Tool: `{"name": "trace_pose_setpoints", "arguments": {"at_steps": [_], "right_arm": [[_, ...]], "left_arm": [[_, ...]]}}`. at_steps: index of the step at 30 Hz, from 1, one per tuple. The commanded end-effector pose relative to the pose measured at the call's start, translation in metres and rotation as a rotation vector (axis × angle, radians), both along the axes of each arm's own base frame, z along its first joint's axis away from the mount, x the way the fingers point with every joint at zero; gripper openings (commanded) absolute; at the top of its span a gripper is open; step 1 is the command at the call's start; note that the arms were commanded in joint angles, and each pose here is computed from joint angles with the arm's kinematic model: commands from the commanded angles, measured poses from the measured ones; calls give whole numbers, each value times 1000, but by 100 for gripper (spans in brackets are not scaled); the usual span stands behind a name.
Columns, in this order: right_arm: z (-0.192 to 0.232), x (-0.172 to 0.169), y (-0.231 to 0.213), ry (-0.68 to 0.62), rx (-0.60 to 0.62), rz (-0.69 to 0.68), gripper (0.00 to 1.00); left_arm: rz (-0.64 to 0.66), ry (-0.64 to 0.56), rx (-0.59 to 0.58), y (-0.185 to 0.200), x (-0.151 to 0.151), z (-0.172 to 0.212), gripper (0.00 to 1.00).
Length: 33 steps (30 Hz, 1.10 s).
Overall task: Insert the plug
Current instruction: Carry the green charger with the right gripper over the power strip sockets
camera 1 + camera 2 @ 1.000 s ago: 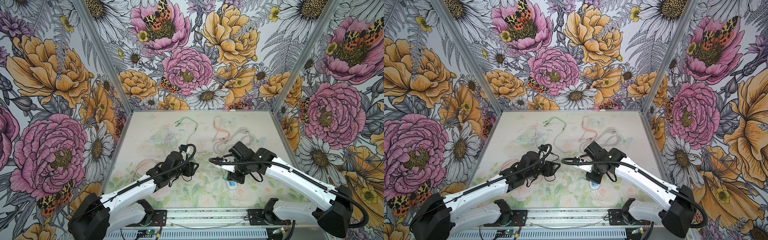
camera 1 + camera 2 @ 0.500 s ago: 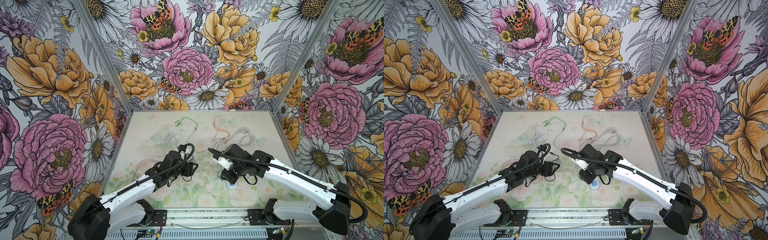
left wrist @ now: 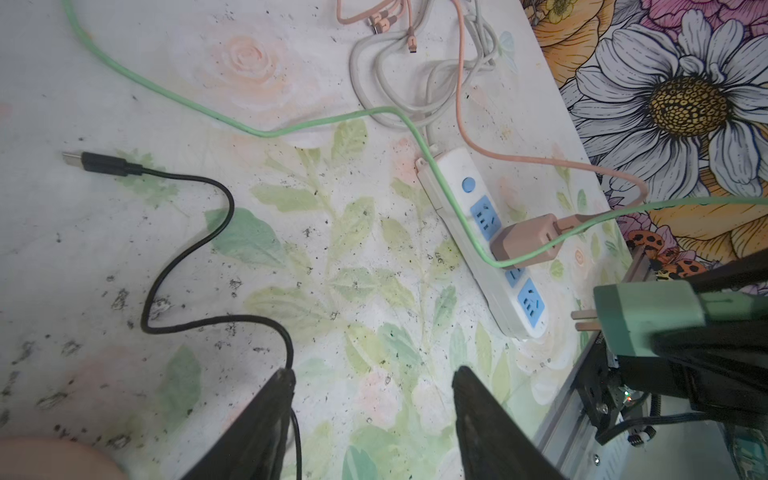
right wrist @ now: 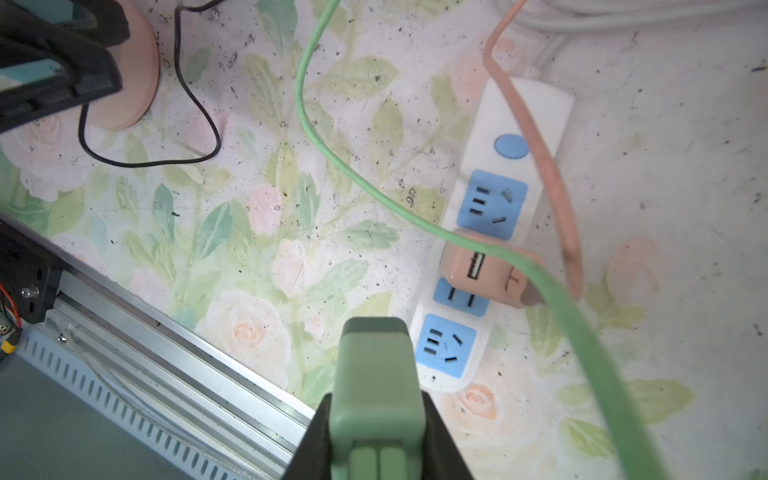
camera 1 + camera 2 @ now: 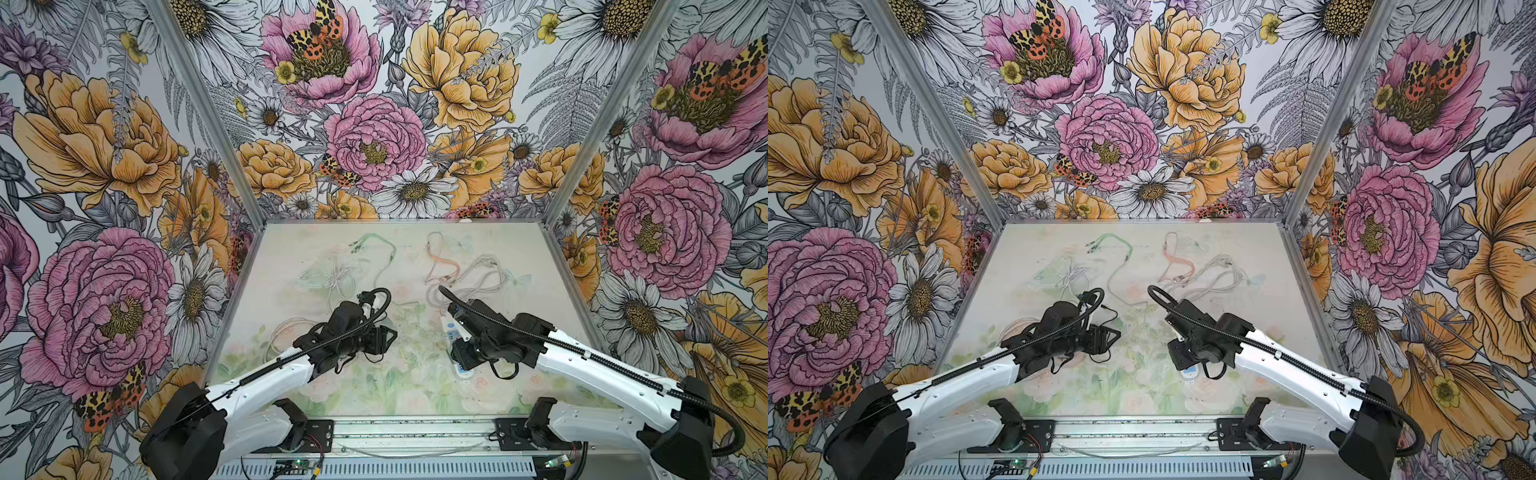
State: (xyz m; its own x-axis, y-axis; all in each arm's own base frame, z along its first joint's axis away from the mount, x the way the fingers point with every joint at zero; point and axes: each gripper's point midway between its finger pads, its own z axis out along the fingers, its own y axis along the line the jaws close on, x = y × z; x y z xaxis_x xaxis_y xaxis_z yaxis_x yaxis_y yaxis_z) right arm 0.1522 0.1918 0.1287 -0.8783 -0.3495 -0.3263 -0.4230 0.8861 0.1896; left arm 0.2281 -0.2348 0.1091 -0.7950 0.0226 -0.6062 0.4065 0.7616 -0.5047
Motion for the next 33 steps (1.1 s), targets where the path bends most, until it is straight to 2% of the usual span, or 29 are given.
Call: {"name": "trace_pose_setpoints", "arguments": {"at_steps": [1, 6, 18, 33], "right_arm": [[-6, 1, -3, -6, -1, -71, 0], [-23, -8, -6, 47, -34, -75, 0], [-42, -7, -16, 66, -128, -64, 0], [-36, 5, -23, 43, -168, -63, 0]], "left_arm": [[-28, -16, -8, -4, 3, 8, 63], [-32, -6, 7, -4, 4, 5, 63], [-50, 3, 38, -7, 7, 1, 63], [-65, 29, 44, -11, 9, -10, 63]]}}
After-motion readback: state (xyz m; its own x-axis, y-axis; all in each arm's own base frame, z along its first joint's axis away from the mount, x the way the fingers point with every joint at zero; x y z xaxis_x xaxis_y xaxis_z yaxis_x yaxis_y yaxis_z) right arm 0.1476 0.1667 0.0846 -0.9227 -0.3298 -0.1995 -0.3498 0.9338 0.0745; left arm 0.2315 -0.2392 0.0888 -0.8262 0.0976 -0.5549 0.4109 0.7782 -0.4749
